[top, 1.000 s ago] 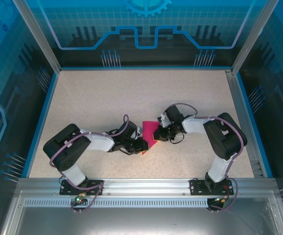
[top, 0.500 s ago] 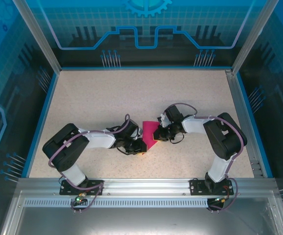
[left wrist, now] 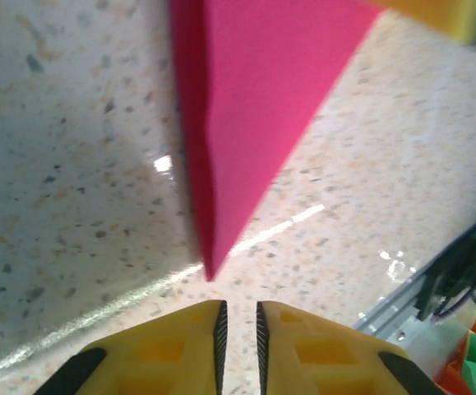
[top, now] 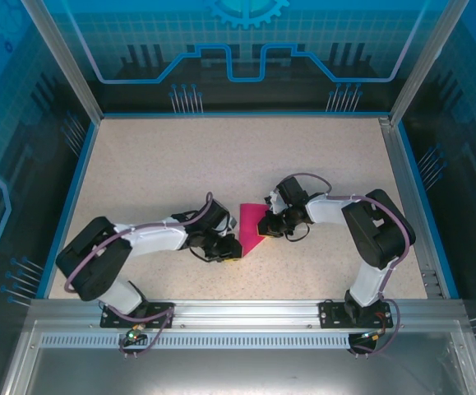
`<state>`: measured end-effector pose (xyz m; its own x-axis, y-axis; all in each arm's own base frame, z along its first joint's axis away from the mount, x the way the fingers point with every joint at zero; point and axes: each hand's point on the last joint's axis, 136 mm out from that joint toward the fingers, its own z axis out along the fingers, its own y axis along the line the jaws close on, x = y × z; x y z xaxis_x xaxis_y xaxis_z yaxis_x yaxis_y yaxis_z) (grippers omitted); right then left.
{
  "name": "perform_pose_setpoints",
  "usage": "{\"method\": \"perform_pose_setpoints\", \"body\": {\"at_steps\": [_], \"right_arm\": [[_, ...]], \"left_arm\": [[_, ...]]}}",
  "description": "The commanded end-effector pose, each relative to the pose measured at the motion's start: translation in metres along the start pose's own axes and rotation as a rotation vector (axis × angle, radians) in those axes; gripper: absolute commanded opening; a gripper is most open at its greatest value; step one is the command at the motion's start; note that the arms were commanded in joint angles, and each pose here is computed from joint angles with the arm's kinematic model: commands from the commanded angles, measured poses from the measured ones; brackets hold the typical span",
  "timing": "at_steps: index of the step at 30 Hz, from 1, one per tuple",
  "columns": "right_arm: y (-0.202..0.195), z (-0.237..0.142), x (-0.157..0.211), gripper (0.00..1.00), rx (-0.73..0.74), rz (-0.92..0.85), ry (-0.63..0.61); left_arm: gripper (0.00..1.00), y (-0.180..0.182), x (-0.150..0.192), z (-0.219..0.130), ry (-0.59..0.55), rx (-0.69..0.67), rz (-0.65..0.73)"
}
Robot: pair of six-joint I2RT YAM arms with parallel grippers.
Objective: Fold a paper plane with a square sheet of paper (pick it up from the middle)
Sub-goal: Third fold the triangle at the center of the table.
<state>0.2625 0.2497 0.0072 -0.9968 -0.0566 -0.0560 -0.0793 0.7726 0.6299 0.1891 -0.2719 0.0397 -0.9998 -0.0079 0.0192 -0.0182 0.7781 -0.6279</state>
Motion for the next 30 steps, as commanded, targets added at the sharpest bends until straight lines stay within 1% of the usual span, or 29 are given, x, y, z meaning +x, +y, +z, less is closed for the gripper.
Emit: {"method": "perform_pose_setpoints", "body": {"at_steps": [1, 3, 5, 8, 10, 14, 16, 20, 25, 28, 30], "right_arm": [[-0.054, 0.008, 0.021, 0.1, 0.22, 0.068, 0.053], [-0.053, 0.008, 0.021, 0.1, 0.219, 0.071, 0.053], [-0.052, 0.007, 0.02, 0.11, 0.216, 0.069, 0.05], [-0.049, 0.006, 0.019, 0.11, 0.208, 0.067, 0.045], [-0.048, 0.005, 0.018, 0.11, 0.205, 0.065, 0.045], [-0.038, 0.002, 0.013, 0.11, 0.178, 0.051, 0.036], [-0.032, -0.002, 0.01, 0.11, 0.167, 0.038, 0.028], [-0.015, -0.01, 0.005, 0.12, 0.12, 0.009, 0.008], [0.017, -0.025, 0.006, 0.13, 0.061, -0.063, -0.028], [0.032, -0.02, 0.016, 0.13, 0.027, -0.091, -0.019], [0.034, -0.016, 0.02, 0.12, 0.038, -0.104, -0.017]], "left_arm": [[0.23, -0.023, -0.018, -0.016, -0.079, 0.03, 0.048], [0.23, -0.034, -0.027, -0.016, -0.096, 0.052, 0.065], [0.22, -0.035, -0.034, -0.01, -0.098, 0.048, 0.064], [0.22, -0.032, -0.036, 0.005, -0.065, 0.046, 0.052], [0.2, -0.024, -0.036, 0.015, -0.046, 0.028, 0.033], [0.17, 0.004, -0.025, 0.029, 0.001, -0.046, -0.011], [0.14, 0.016, -0.019, 0.034, 0.02, -0.074, -0.027], [0.13, 0.04, -0.01, 0.038, 0.03, -0.144, -0.046], [0.11, 0.049, -0.007, 0.041, 0.038, -0.169, -0.057], [0.1, 0.051, -0.006, 0.042, 0.042, -0.175, -0.056], [0.1, 0.052, -0.006, 0.042, 0.039, -0.182, -0.059]]}}
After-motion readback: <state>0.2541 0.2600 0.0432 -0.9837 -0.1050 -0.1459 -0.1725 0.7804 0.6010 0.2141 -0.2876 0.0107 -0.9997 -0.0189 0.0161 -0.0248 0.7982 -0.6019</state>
